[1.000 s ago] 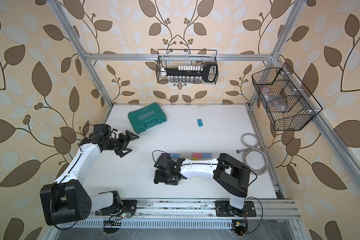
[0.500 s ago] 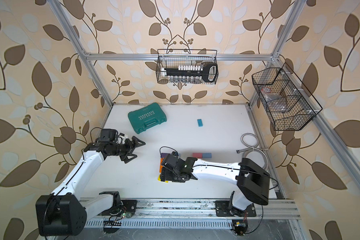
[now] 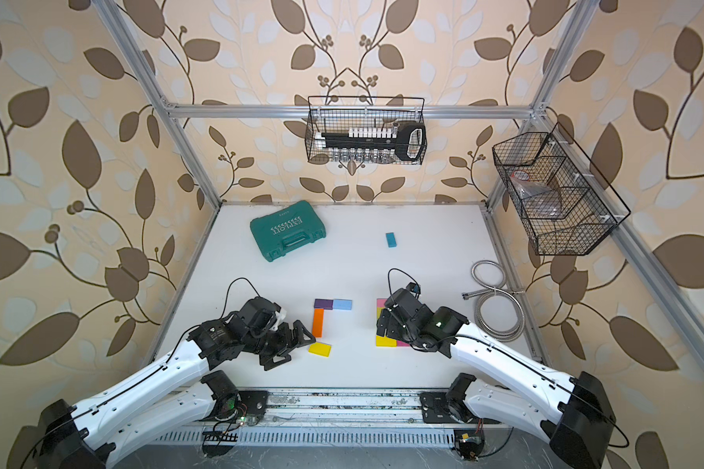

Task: Assemble the letter c with building blocks
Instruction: Assemble the building block at the center of the board.

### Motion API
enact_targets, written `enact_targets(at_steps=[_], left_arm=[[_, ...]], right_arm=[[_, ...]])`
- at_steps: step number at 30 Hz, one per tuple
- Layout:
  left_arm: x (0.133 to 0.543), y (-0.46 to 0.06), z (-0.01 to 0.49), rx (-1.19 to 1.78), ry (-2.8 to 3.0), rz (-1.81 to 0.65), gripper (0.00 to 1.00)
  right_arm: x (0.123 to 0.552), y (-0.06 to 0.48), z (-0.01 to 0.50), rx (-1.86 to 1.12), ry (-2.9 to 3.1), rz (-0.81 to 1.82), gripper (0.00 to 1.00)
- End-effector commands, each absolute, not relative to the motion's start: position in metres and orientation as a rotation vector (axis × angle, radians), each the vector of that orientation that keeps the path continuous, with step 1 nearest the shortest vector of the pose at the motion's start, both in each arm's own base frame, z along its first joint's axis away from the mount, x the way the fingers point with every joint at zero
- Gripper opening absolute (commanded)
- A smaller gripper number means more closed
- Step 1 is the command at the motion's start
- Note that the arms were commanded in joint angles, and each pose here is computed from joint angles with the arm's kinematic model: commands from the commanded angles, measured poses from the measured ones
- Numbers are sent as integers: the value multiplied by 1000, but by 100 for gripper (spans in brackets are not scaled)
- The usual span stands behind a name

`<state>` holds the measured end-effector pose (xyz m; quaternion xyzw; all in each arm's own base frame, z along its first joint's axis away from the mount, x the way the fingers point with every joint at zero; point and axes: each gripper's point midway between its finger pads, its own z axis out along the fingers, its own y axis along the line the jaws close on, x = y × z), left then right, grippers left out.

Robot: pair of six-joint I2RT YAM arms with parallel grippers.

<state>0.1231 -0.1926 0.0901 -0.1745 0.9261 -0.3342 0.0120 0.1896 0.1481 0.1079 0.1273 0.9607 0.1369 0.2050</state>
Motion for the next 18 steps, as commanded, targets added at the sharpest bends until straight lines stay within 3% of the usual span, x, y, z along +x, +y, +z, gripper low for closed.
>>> enact_targets(at_steps=[1,18], left_arm=[[131,-204,85,-625,2812,-1048,99],[134,-259,64,-561,2801,-1064,99]], right_arm=[[184,131,101,309,2718,297,96],[189,138,96,305,2739,322,96]])
